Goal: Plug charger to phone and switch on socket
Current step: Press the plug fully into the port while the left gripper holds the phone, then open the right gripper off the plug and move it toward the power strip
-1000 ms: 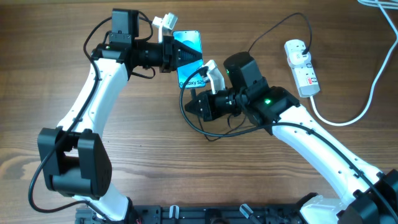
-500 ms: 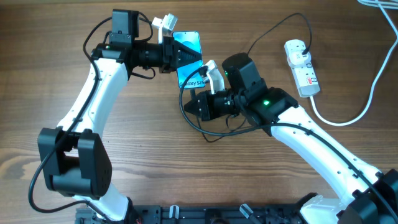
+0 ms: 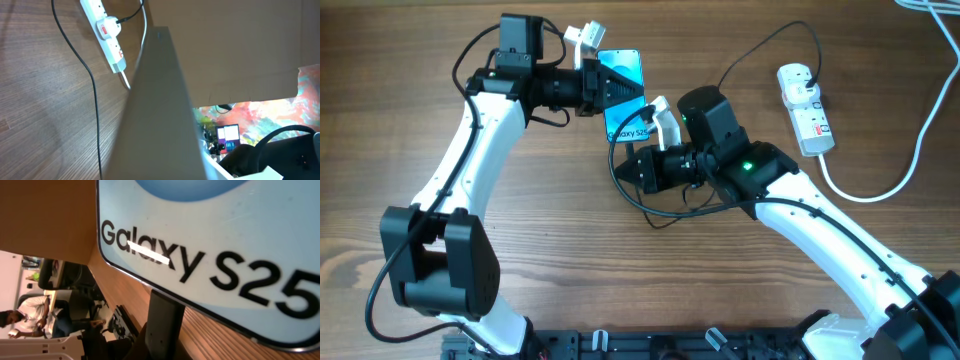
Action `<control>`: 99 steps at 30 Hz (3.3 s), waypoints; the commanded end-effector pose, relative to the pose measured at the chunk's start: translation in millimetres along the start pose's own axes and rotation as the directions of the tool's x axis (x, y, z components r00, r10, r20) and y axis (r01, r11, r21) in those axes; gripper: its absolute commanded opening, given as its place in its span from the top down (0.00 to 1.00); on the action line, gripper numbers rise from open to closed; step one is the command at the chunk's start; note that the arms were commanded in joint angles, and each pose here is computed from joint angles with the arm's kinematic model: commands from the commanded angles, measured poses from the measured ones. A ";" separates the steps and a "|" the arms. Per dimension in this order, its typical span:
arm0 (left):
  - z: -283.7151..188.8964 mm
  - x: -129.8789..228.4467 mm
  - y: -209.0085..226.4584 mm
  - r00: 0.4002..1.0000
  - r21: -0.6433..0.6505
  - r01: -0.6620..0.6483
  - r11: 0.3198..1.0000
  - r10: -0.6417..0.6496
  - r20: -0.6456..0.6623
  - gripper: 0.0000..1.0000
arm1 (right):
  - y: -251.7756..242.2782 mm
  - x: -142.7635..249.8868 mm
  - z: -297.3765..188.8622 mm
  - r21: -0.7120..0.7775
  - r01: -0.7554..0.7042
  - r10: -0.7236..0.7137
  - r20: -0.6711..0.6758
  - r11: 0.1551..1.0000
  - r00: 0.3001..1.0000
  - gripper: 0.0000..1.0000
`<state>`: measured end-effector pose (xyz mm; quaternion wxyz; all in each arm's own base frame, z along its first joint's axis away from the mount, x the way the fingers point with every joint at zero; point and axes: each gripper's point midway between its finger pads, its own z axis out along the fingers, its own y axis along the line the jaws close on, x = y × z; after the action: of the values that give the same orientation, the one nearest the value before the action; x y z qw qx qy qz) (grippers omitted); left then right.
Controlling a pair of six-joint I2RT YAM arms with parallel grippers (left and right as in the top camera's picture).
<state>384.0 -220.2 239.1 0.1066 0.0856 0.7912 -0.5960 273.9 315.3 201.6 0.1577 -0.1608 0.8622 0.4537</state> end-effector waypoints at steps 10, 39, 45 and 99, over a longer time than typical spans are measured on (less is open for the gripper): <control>15.7 22.7 -14.4 0.997 0.065 -0.009 0.998 0.014 -0.080 0.96 | -1.3 -47.8 -17.3 0.041 0.059 -0.065 0.169 0.997 0.983 0.95; -0.8 47.2 113.8 0.983 -0.623 0.152 0.767 -0.183 0.015 0.96 | -139.6 -20.4 -76.4 0.577 -0.229 0.129 0.209 0.784 0.969 0.00; 27.2 66.5 127.0 0.988 -0.730 0.054 0.682 -0.144 -0.062 0.96 | -175.5 -15.7 -110.7 0.702 -0.323 0.160 0.289 0.634 0.944 0.00; 83.2 110.8 206.0 0.973 -0.820 0.031 0.571 -0.206 -0.107 0.96 | -243.0 -1.0 -196.1 0.690 -0.564 0.322 0.463 0.454 0.826 0.00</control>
<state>342.7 -244.6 8.6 0.0258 0.0297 0.9836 -0.1759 347.0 19.5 123.1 0.1931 0.2235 0.9542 0.0471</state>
